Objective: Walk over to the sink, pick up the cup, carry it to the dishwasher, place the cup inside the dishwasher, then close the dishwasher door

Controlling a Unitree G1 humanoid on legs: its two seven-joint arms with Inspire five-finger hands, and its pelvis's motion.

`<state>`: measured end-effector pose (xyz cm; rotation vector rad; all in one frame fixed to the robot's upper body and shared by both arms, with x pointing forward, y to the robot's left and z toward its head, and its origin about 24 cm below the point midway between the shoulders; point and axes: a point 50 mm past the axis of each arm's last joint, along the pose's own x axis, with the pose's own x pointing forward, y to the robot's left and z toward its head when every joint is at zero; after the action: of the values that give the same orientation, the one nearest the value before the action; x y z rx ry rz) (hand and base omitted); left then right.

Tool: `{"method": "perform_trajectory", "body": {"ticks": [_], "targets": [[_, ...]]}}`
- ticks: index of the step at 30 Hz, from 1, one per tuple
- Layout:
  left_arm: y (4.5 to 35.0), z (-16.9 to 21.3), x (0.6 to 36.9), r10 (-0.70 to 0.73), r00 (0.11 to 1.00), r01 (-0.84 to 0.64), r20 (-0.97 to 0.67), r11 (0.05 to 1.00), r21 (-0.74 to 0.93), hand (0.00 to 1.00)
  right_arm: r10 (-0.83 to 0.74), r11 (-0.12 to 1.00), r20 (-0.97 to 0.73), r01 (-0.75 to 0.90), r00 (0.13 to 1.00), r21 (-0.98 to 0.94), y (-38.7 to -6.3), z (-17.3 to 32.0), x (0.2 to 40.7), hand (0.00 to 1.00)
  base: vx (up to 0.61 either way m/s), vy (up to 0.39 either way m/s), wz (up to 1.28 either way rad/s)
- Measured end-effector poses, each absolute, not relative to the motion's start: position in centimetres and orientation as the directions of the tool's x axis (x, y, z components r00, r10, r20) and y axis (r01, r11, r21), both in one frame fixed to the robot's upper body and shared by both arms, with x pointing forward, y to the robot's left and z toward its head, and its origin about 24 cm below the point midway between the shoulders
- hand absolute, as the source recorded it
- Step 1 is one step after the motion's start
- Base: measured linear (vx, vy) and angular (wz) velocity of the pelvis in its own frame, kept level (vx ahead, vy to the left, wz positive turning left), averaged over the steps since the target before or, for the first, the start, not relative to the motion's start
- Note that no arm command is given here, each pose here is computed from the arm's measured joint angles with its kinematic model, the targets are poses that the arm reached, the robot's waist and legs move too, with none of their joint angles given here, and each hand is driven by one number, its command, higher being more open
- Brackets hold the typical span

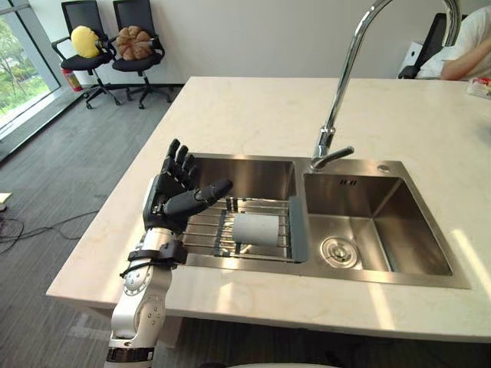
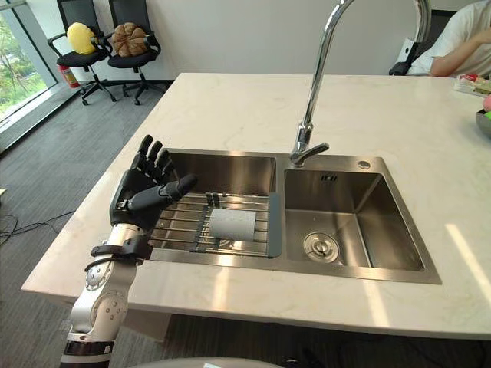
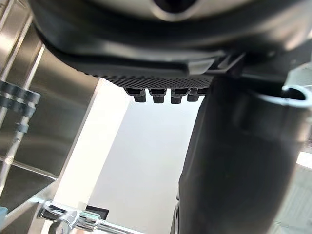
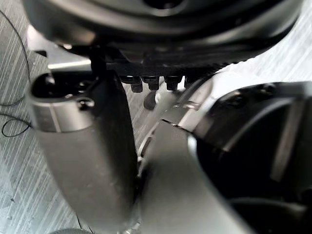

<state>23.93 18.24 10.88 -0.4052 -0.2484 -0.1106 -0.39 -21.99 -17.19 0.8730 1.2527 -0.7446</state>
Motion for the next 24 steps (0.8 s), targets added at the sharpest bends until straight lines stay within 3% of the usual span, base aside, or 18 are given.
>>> {"method": "perform_trajectory", "body": {"ticks": [8,11,13,19,24], "targets": [[17.5,12.6,23.4,-0.138,0.929,0.218,0.343,0.954,-0.207,1.00,-0.002,0.522,-0.987,0.842,0.163,0.138,-22.1,-17.2,-0.2,1.00,0.01,-0.002,-0.07],[16.8,12.7,23.1,-0.246,0.902,0.269,0.355,0.963,-0.017,1.00,0.005,0.540,-0.986,0.829,0.168,0.144,-22.2,-17.1,-0.4,1.00,-0.04,0.024,0.12],[16.0,12.6,23.0,-0.344,0.882,0.311,0.323,0.938,0.151,1.00,0.013,0.574,-0.985,0.806,0.170,0.146,-22.5,-17.1,-0.2,1.00,-0.07,0.002,0.12],[16.8,12.0,23.1,-0.402,0.881,0.252,0.251,0.846,0.469,1.00,0.028,0.633,-0.983,0.758,0.183,0.159,-23.1,-16.9,0.3,1.00,-0.10,-0.020,0.03],[16.9,12.6,22.7,-0.447,0.850,0.204,0.281,0.769,0.606,1.00,0.031,0.640,-0.979,0.749,0.199,0.173,-23.3,-16.7,0.4,1.00,-0.03,-0.004,-0.03]]}}
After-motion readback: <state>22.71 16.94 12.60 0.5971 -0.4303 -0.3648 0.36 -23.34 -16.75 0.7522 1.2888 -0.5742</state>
